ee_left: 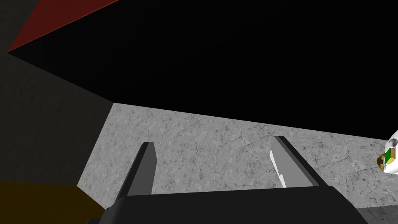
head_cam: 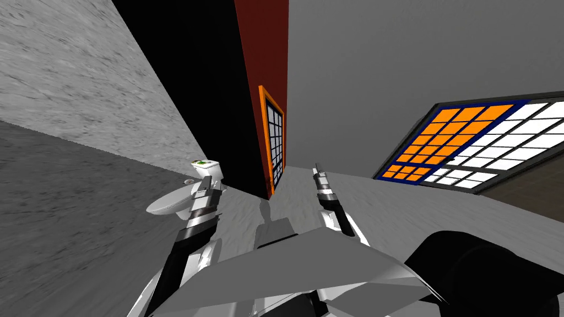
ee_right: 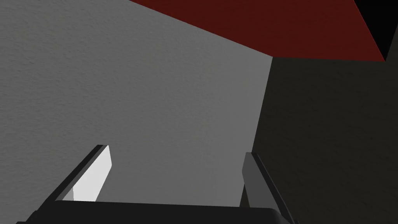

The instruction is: Pull the door open

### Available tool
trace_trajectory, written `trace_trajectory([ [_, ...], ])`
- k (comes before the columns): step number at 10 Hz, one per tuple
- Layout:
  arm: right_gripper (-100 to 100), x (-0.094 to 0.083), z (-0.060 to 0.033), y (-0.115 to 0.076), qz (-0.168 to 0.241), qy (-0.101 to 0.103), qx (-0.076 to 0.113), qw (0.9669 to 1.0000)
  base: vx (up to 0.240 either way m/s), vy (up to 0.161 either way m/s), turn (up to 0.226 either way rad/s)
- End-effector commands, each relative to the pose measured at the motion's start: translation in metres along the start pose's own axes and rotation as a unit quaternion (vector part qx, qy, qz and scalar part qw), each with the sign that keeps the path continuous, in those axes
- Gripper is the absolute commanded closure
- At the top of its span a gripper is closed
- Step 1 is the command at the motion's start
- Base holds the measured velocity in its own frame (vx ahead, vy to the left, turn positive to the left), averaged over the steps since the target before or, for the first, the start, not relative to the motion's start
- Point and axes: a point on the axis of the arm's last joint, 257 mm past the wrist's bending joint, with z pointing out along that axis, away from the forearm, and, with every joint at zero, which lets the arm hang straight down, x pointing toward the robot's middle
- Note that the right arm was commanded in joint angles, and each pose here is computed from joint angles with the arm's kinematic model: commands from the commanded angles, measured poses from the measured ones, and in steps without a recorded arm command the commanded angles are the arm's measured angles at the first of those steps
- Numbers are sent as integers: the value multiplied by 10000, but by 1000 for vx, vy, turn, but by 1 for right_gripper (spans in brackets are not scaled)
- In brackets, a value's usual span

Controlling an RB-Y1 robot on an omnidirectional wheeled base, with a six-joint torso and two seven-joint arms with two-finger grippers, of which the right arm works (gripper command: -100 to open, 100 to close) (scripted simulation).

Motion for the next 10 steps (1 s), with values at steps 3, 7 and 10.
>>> trace_trajectory([
  [3,-100,67,-49,-221,-428,154,105,9989,104,-45,133],
  [7,-100,159,-130,-526,-1008,368,247,9939,109,-55,164],
  [10,-100,205,-180,-687,-1311,485,318,9897,107,-73,140],
])
